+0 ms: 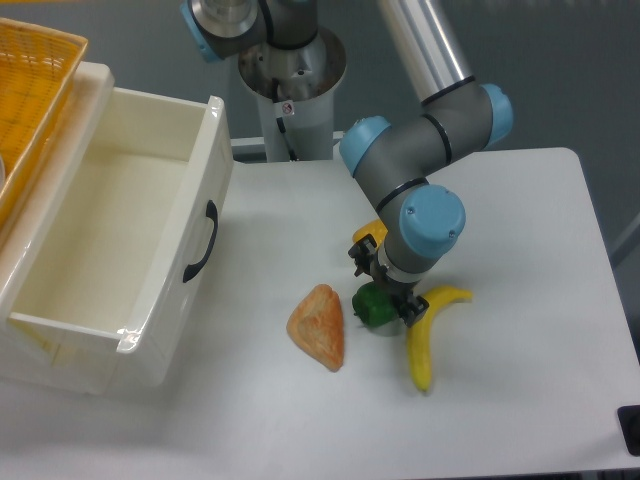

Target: Pick up the green chilies

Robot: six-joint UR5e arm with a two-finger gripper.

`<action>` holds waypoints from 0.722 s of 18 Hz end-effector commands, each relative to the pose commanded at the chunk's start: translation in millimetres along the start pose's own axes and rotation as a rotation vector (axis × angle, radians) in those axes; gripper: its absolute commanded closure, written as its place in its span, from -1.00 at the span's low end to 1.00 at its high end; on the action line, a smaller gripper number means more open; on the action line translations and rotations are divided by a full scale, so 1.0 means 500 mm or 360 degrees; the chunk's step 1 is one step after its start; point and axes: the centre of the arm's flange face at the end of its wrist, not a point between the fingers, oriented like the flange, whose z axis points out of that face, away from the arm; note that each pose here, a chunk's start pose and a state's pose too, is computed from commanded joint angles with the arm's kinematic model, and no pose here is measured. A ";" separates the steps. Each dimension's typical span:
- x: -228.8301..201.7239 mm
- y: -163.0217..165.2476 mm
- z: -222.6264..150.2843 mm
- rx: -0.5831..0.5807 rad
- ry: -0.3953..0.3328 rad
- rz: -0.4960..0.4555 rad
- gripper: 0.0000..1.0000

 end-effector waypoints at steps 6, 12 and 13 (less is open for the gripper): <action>-0.006 0.001 0.015 -0.0005 0.0014 -0.0001 -1.00; -0.006 0.000 0.024 -0.0009 0.0028 0.0000 -0.92; -0.005 0.001 0.026 -0.0013 0.0033 -0.0003 -0.75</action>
